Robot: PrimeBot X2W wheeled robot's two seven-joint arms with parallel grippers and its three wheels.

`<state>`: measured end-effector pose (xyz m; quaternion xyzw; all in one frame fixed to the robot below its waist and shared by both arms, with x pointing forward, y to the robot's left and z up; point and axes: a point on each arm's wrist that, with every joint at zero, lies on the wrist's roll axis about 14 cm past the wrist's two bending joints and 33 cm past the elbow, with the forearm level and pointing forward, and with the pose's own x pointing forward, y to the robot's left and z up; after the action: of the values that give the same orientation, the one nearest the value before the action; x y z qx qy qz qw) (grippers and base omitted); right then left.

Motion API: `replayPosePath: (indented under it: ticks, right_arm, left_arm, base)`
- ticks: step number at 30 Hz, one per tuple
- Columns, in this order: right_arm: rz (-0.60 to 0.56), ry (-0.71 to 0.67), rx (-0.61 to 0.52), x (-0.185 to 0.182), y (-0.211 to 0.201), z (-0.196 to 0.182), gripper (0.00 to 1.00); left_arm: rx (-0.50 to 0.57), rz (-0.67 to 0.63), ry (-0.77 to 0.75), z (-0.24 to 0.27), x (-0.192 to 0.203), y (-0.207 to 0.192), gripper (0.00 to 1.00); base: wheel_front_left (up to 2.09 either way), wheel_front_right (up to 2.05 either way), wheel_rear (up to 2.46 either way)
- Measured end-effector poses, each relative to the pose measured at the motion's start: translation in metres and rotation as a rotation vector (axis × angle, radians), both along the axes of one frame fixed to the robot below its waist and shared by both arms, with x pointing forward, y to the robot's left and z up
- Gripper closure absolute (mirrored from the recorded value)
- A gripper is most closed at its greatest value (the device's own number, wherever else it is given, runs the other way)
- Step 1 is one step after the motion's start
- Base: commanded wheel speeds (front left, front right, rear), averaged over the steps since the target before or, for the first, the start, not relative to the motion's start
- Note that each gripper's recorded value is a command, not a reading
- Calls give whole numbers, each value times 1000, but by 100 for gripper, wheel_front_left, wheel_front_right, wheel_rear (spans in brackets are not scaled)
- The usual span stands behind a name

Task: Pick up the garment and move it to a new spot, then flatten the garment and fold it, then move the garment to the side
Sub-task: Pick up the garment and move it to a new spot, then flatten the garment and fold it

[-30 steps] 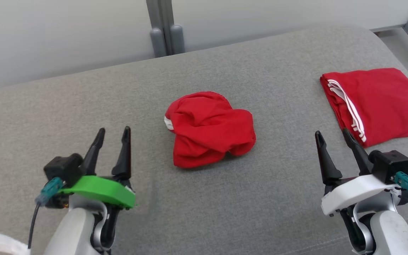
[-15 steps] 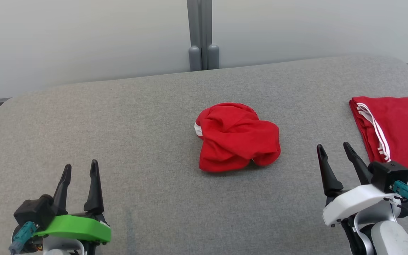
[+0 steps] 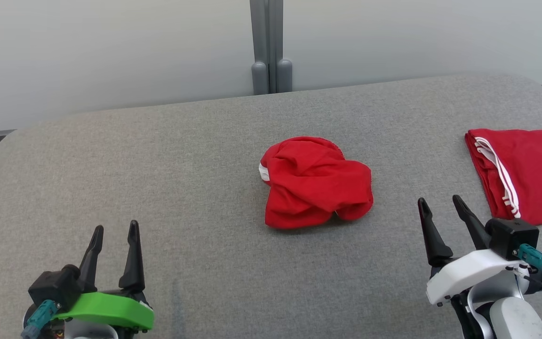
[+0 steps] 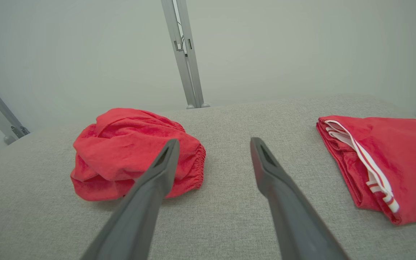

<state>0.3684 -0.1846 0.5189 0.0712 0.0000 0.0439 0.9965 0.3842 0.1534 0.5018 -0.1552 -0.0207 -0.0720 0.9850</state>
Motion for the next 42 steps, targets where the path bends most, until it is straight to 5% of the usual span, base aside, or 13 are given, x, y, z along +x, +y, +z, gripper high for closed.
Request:
replayPosePath:
  ticks: [22, 42]
  right_arm:
    - [11, 13, 2, 1, 4, -4, 0]
    - [-155, 31, 6, -19, -46, -13, 0]
  left_arm:
    - [15, -55, 44, -11, 8, -17, 0]
    - [44, -541, 332, -36, 57, -173, 0]
  base:
    - [0, 0, 0]
    - [0, 0, 0]
